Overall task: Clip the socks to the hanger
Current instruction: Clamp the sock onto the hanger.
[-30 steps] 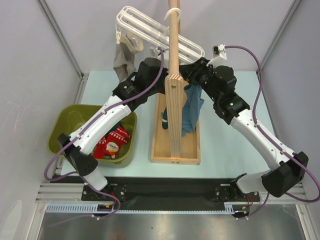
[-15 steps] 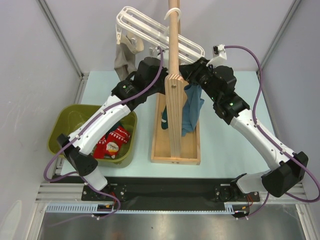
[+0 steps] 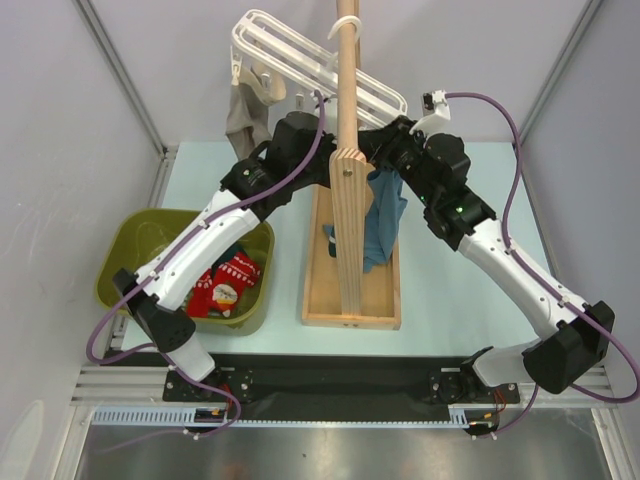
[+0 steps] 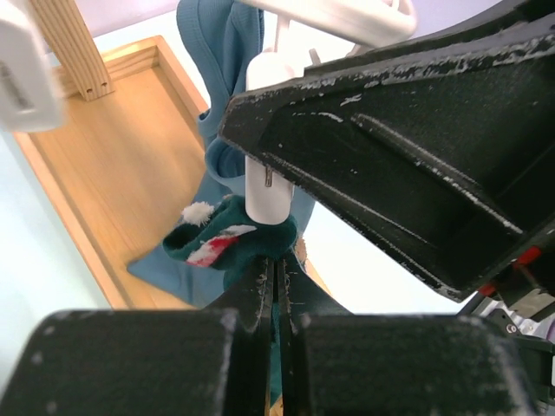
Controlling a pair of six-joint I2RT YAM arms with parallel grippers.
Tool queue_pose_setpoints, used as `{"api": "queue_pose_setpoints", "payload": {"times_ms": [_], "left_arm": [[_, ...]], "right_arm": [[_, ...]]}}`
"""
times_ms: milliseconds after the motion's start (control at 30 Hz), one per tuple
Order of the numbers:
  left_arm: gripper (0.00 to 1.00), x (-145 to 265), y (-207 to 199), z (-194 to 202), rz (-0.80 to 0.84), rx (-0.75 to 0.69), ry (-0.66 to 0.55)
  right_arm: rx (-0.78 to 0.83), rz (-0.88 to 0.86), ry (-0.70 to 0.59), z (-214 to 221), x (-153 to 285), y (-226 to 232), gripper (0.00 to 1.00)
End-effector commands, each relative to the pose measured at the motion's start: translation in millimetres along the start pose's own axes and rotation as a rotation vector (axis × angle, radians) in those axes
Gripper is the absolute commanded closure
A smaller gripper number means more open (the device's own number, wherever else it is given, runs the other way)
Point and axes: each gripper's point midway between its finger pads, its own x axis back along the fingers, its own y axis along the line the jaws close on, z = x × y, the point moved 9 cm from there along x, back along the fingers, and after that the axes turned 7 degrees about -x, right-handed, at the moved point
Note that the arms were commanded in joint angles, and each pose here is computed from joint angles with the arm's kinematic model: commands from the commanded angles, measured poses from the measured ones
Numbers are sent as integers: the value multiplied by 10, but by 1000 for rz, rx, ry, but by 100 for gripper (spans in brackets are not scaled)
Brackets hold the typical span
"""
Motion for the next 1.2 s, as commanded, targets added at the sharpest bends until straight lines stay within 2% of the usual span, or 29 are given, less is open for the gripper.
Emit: {"api": "queue_pose_setpoints", "payload": {"times_ms": [0, 567, 1167], "left_arm": [[100, 158, -90, -215, 42, 2, -74], [100, 239, -18, -187, -15, 0, -129], [100, 188, -118, -227, 77, 24, -159]], "right_arm": [[36, -21, 57, 125, 19, -13, 100], [50, -33, 66, 145, 102, -83, 100], [31, -15, 56, 112, 68, -86, 100]]}}
